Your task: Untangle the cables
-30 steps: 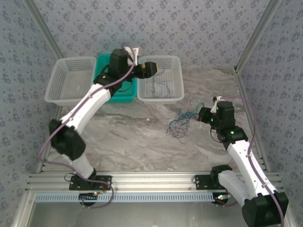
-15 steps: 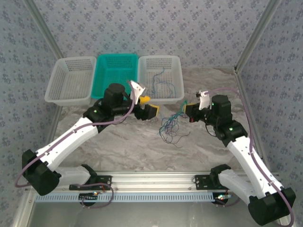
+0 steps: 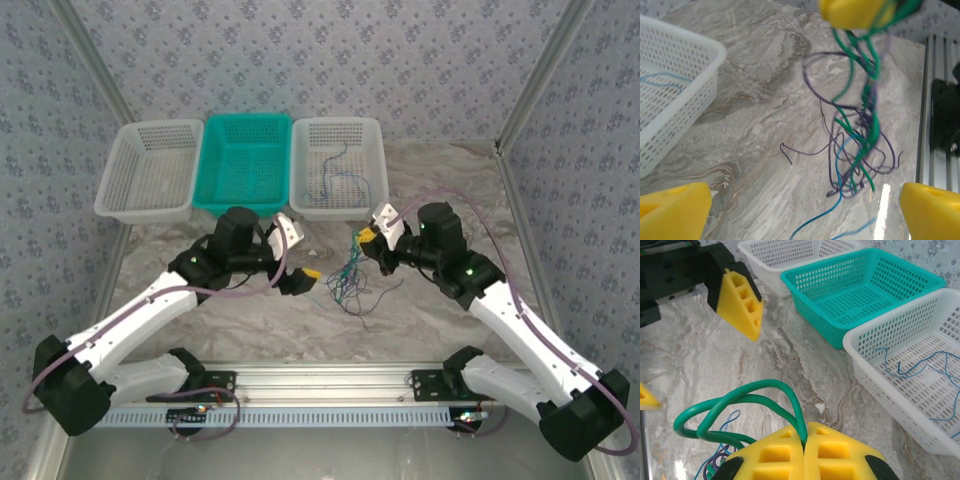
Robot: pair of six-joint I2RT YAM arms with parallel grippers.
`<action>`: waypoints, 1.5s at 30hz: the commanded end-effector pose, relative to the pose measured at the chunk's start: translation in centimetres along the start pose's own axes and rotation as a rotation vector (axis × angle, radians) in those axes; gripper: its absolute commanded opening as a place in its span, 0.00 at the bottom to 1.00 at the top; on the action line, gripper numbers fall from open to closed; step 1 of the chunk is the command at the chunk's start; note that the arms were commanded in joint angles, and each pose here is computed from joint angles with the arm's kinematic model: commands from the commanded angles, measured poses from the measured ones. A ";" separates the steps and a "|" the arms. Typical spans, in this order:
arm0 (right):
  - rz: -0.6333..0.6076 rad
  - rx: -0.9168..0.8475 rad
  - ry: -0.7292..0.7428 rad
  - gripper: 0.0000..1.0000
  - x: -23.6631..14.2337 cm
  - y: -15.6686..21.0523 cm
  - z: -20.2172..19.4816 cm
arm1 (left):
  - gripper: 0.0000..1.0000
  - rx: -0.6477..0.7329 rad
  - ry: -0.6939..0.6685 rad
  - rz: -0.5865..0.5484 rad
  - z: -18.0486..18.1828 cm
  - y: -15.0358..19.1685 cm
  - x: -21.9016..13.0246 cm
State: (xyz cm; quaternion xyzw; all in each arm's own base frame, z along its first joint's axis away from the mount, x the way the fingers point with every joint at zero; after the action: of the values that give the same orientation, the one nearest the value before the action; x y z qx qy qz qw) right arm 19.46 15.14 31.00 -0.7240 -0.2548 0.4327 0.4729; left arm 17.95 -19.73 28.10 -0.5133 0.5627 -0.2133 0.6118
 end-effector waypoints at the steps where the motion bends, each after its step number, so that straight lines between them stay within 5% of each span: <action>1: -0.027 -0.095 -0.007 0.00 -0.4 -1.6 -0.1 | 0.95 0.188 0.048 0.001 -0.5 0.8 0.0; 11: -0.083 -0.121 -0.080 0.00 -0.4 -2.8 0.7 | 0.84 0.290 0.070 0.165 -0.7 2.1 3.7; 13: -0.086 -0.123 -0.074 0.00 -0.5 -2.9 0.6 | 0.69 0.289 0.059 0.178 -0.4 2.4 4.2; 18: -0.078 -0.131 -0.015 0.00 -0.9 -3.0 0.3 | 0.00 0.253 0.053 0.241 0.1 3.1 5.1; 28: -0.030 0.021 0.323 0.00 -1.3 -0.9 -2.3 | 0.00 0.216 -0.151 0.112 0.9 2.2 3.0; 35: 0.073 0.668 1.018 0.00 -5.9 5.9 -7.8 | 0.00 0.076 -0.312 -0.032 2.7 0.9 -0.3; 39: 0.020 0.939 1.113 0.00 -8.4 9.3 -8.6 | 0.00 0.031 -0.414 -0.114 3.3 0.7 -1.8; 45: 0.016 1.063 1.167 0.00 -9.6 11.0 -8.7 | 0.00 -0.046 -0.424 -0.249 3.2 -0.5 -3.5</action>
State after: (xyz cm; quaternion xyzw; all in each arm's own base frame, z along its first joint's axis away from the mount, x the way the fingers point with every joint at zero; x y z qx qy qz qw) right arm 22.29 -0.57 26.55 -0.5656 0.2601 0.0690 0.7795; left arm 19.88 -15.85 27.70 -0.5789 0.3913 -0.1410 0.7014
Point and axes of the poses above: each hand's point on the last joint's axis, 136 mm out from that joint toward the fingers, its own x axis out along the fingers, its own z axis along the line the jaws close on, y = z × x, the point moved 10 cm from there along -x, back along the fingers, and after that the axes turned 7 degrees about -x, right-handed, at the moved point
